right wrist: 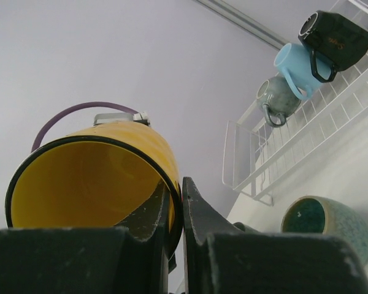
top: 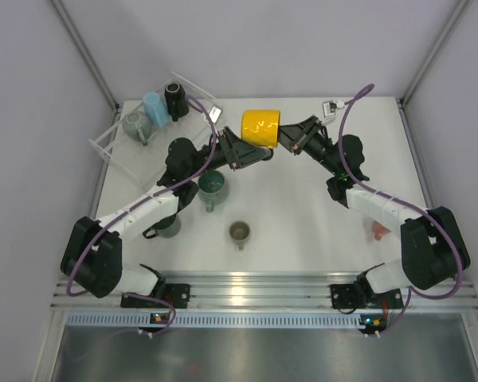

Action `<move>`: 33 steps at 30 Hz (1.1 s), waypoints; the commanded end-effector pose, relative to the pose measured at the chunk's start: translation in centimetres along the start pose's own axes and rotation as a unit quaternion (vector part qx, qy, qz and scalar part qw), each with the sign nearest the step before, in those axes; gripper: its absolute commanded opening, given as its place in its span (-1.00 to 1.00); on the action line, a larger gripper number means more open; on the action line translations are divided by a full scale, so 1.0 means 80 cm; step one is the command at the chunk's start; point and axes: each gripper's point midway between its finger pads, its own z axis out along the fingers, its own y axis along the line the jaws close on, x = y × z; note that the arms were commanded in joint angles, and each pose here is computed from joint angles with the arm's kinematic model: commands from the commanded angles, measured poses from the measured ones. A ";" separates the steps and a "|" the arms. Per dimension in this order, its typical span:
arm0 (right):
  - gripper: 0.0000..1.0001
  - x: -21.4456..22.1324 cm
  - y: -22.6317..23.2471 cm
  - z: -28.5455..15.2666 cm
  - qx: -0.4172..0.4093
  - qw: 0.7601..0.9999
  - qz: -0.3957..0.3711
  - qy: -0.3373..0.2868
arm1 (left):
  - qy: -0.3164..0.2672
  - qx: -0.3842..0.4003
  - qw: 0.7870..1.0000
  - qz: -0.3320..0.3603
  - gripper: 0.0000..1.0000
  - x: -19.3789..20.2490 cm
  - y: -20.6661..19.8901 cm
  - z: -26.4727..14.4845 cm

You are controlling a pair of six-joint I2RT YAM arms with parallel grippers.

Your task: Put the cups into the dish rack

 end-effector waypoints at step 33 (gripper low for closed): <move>0.89 0.006 0.006 -0.060 0.039 0.996 -0.074 -0.019 | -0.087 -0.126 0.979 0.136 -1.00 -0.038 0.024 -0.026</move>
